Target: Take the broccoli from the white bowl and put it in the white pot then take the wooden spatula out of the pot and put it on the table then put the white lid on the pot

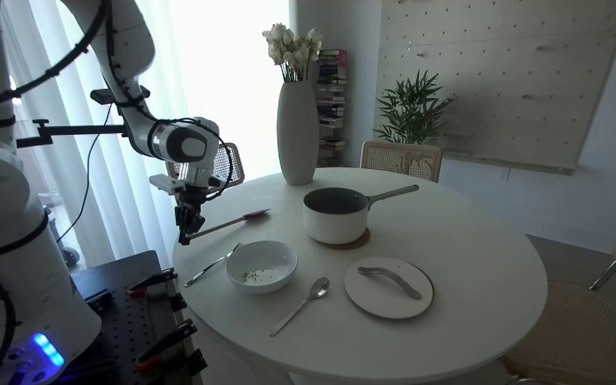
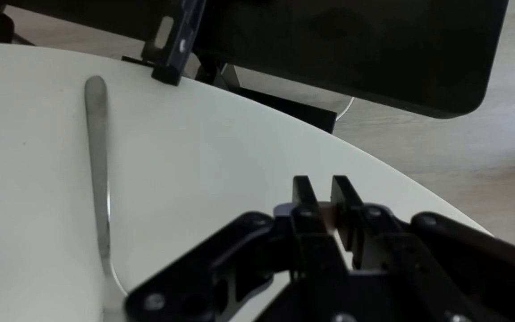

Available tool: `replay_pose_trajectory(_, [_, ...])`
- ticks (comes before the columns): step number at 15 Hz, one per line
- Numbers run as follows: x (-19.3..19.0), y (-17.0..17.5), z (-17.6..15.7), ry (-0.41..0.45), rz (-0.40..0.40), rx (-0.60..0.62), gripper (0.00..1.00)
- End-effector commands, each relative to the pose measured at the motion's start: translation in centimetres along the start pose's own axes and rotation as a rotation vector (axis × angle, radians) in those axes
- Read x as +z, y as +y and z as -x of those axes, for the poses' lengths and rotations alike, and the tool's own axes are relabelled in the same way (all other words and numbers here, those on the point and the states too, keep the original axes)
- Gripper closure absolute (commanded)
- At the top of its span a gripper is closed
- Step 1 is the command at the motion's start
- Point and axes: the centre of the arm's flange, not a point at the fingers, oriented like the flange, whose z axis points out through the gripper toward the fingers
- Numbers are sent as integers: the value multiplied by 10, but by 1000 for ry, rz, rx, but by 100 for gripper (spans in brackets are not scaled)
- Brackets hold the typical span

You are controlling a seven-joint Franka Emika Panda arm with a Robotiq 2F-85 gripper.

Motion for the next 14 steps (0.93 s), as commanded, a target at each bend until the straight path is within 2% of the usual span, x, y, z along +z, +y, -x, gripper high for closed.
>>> replay_pose_trajectory(1, [-19,5,-6,33,-1,41,52])
replay_pose_trajectory(8, [-77,10,0,105,-63,80,1])
replay_pose_trajectory(12, [-126,20,11,213,-94,134,0])
replay_pose_trajectory(14, [-149,31,17,286,-106,201,0])
